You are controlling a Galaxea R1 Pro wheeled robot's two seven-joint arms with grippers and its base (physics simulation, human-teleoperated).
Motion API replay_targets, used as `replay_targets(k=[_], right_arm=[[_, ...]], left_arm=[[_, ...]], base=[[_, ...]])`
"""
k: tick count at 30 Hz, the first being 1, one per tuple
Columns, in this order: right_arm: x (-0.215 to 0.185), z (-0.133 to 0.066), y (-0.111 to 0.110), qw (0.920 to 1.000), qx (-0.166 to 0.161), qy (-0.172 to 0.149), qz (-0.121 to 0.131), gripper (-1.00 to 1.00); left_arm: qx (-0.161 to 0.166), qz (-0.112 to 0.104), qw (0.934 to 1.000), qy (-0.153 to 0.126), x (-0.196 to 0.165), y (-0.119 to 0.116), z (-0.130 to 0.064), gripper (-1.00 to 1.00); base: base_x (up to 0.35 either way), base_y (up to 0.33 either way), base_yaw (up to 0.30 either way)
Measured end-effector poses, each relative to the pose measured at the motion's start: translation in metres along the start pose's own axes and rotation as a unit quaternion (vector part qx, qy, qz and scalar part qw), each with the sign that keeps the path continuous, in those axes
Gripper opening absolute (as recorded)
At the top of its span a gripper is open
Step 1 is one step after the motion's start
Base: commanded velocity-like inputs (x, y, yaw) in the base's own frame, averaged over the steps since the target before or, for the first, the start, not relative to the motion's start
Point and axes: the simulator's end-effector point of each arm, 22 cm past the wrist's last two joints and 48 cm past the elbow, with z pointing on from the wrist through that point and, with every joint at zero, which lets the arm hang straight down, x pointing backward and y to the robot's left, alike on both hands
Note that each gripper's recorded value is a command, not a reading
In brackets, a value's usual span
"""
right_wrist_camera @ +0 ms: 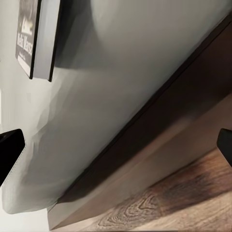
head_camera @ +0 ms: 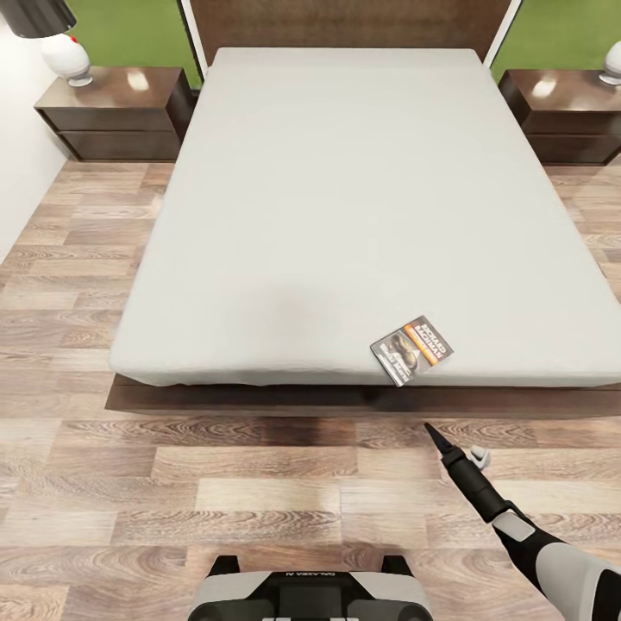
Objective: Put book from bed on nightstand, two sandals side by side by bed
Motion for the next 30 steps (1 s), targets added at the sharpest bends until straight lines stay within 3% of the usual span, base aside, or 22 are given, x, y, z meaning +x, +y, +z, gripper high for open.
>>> replay_targets(k=[7, 20, 30], right_arm=[[0.002, 0.000, 0.000, 0.9997, 0.000, 0.007, 0.025, 1.00], [0.004, 0.000, 0.004, 0.9994, -0.008, 0.010, 0.034, 1.00], [0.002, -0.001, 0.024, 0.9979, -0.054, 0.009, 0.035, 1.00]], left_arm=[[0.000, 0.000, 1.0000, 0.000, 0.000, 0.000, 0.000, 1.00], [0.003, 0.000, 1.0000, 0.000, -0.001, -0.005, -0.001, 1.00], [0.009, 0.000, 1.0000, -0.002, -0.004, -0.014, -0.002, 1.00]], base=[[0.000, 0.001, 0.000], [0.000, 0.000, 0.000], [0.000, 0.000, 0.000]])
